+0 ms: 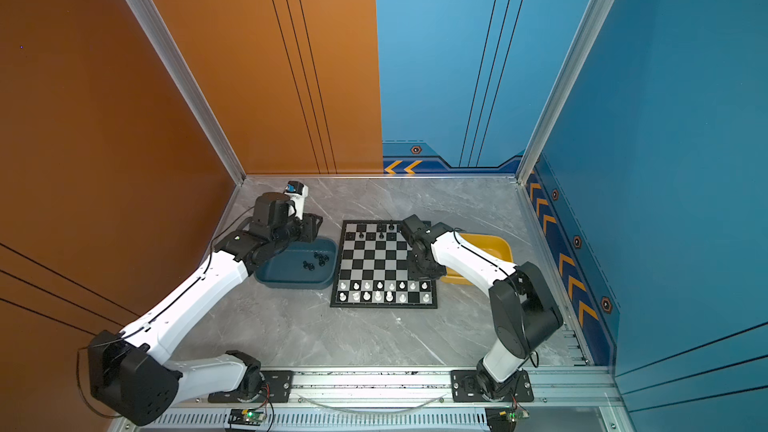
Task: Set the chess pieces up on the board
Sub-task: 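Raise the right gripper above the board while the left gripper moves over the teal tray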
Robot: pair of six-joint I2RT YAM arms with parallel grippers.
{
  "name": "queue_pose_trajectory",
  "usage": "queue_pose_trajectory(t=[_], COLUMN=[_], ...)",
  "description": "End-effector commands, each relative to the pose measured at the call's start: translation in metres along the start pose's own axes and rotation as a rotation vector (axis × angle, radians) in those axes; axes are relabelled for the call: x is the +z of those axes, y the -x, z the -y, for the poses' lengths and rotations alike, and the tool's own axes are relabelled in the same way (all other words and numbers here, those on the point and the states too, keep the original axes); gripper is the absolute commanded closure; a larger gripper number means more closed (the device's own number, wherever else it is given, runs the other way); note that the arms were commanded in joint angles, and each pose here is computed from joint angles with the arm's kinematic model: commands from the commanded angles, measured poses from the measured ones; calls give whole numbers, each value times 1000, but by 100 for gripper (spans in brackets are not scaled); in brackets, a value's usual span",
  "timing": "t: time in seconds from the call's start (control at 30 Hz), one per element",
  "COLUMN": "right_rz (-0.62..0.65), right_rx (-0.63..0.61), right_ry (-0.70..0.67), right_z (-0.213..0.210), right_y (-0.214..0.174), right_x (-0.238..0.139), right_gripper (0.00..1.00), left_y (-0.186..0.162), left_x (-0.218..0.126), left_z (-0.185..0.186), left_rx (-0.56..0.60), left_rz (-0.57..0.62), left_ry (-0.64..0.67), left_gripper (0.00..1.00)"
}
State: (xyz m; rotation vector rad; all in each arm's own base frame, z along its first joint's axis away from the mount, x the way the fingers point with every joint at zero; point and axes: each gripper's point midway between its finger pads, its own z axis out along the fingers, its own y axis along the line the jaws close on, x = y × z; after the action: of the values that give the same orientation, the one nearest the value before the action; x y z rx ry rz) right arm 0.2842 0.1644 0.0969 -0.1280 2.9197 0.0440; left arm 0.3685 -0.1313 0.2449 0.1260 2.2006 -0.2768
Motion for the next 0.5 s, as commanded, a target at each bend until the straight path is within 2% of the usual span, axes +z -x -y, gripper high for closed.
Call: queue_pose_trajectory(t=[0.0,0.2,0.47], right_rz=[125,242,235], right_rx=[18,35,62], right_ry=[0,13,31], right_z=[5,10,16], right_y=[26,55,61], right_x=[-41,-75,-64], right_gripper=[69,67,67], left_y=[-5,-34,-97], left_x=[-6,-3,11], left_z=[-30,-58,-83], left_rx=[4,-56,-135], left_rz=[-72,-209,-493], left_ry=[131,212,299], left_gripper=[54,54,56])
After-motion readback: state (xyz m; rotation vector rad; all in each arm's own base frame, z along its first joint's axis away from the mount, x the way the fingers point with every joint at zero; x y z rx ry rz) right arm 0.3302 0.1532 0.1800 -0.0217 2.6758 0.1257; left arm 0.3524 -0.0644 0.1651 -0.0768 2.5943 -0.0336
